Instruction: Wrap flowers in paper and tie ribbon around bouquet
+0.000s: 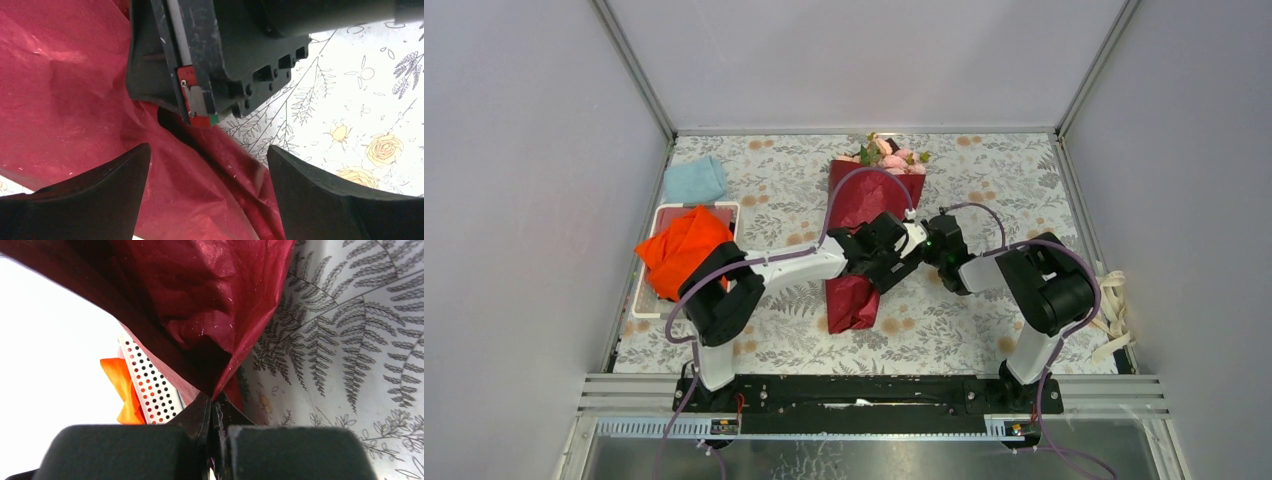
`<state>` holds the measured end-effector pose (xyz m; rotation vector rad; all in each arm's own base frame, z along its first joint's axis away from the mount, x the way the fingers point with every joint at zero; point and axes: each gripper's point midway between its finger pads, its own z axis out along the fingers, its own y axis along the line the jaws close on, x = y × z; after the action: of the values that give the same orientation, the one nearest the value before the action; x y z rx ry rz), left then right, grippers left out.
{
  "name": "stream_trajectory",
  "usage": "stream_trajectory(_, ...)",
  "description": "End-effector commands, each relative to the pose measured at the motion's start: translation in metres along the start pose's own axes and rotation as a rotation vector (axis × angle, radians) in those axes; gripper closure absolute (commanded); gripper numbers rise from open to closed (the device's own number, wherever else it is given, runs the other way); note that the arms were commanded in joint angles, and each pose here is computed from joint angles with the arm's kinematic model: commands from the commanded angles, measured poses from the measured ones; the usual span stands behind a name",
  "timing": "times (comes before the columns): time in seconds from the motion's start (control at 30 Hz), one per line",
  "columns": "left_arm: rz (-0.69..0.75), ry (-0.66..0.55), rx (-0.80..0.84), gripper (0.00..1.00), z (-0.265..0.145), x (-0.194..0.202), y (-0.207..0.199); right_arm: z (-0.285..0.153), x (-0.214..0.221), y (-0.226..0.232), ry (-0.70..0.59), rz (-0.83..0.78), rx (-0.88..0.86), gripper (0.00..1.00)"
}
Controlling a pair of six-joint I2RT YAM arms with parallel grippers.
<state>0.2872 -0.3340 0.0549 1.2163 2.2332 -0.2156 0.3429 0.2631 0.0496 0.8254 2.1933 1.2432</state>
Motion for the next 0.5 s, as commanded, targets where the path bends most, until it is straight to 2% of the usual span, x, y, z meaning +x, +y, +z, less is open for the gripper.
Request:
stream_trajectory(0.0, -0.046, -0.106, -0.036, 0.07, 0.008, -0.032, 0.008, 0.008, -0.007, 0.035, -0.042, 0.014, -0.095, 1.00)
stream_trajectory(0.17, -0.041, -0.127, -0.046, 0.08, 0.011, -0.037, 0.010, 0.008, -0.007, 0.038, -0.039, 0.017, -0.104, 1.00)
stream_trajectory(0.23, -0.032, -0.117, -0.087, 0.11, 0.016, -0.030, 0.016, 0.006, -0.007, 0.039, -0.041, 0.012, -0.108, 1.00)
stream_trajectory(0.37, -0.025, -0.091, -0.109, 0.22, 0.025, -0.020, 0.019, 0.005, -0.008, 0.038, -0.046, -0.004, -0.101, 1.00)
stream_trajectory(0.47, -0.046, -0.087, -0.096, 0.39, 0.028, -0.017, 0.019, 0.007, -0.007, 0.038, -0.033, -0.018, -0.104, 1.00)
